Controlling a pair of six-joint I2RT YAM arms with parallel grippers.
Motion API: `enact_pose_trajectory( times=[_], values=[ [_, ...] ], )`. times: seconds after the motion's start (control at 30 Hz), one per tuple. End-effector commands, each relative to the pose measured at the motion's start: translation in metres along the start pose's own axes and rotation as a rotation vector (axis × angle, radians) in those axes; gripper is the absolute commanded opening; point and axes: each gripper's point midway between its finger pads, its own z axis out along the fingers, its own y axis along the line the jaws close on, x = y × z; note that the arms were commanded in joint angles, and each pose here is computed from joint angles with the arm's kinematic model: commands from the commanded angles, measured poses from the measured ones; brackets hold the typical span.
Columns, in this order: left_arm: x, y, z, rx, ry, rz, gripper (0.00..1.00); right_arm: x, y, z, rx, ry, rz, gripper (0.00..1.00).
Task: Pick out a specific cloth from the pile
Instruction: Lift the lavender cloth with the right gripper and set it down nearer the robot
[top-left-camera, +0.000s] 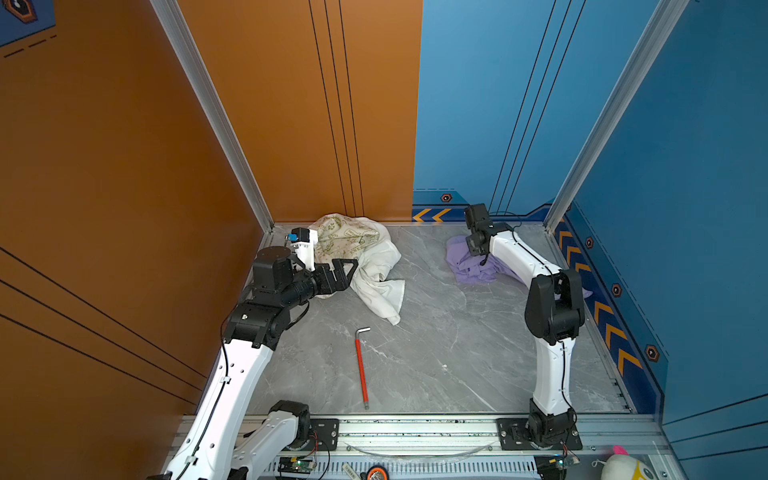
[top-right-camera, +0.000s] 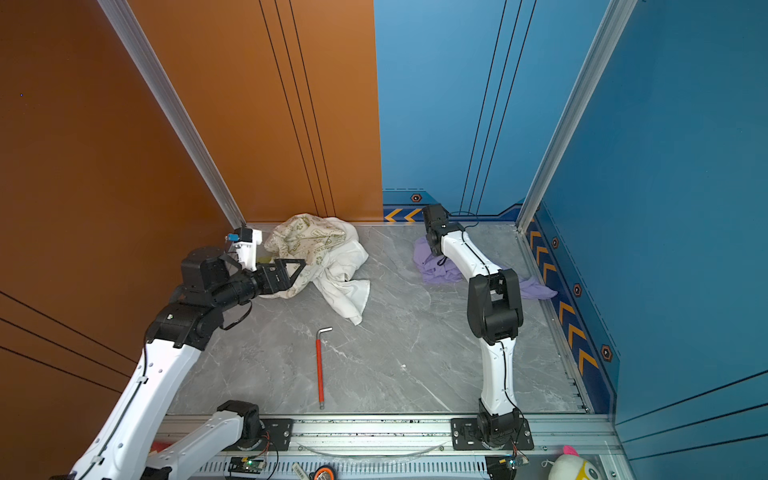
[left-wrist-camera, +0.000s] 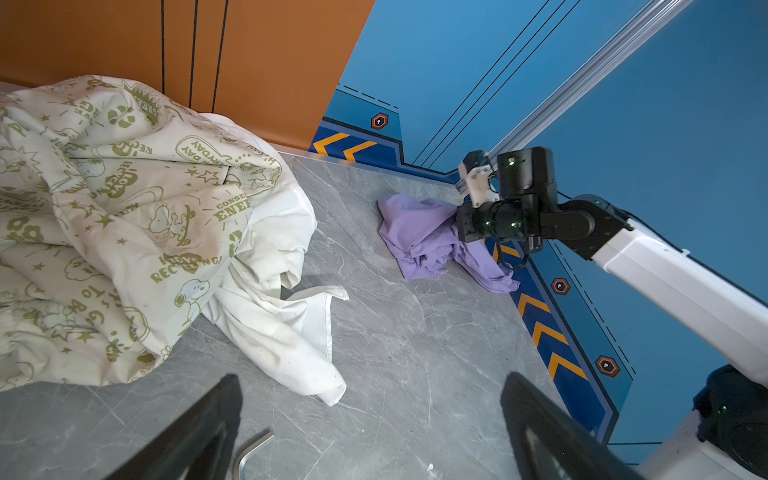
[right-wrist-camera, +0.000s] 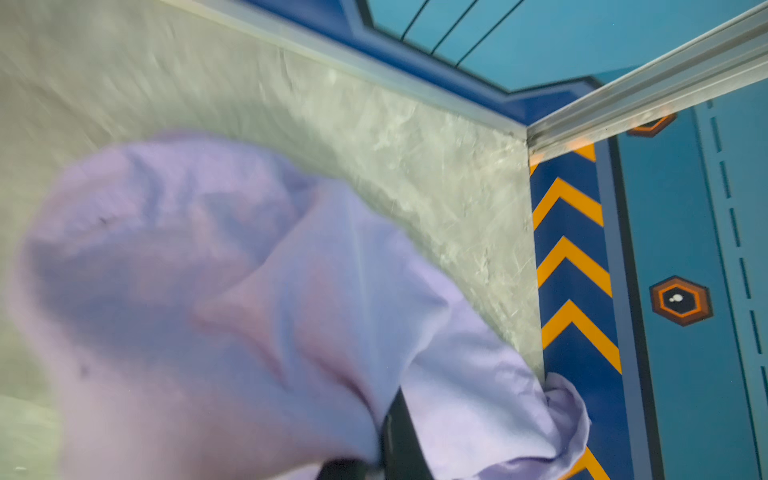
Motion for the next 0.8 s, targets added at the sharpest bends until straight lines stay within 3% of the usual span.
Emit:
enact_pose_trajectory(
  times=[0.0, 0.23, 0.4, 0.57, 0.77],
  values=[
    [0.002, 0.004, -0.001, -0.009, -0.003, -0.012, 0.98, -0.077, -0.027, -0.071, -0.101, -0.233, 0.238, 0.00],
    [0.002, 0.005, -0.003, -0.015, -0.011, -0.012, 0.98, -0.169, -0.091, -0.163, -0.214, -0.557, 0.505, 0.00],
    [0.005, 0.008, -0.002, -0.021, -0.008, -0.019, 0.98, -0.196, -0.135, -0.208, -0.218, -0.723, 0.575, 0.00],
    [0.006, 0.009, -0.003, -0.020, -0.015, -0.022, 0.98, -0.176, -0.147, -0.188, -0.179, -0.663, 0.555, 0.00],
    [0.007, 0.009, -0.005, -0.019, -0.021, -0.027, 0.98, -0.089, -0.140, -0.132, -0.087, -0.443, 0.500, 0.00]
  ],
)
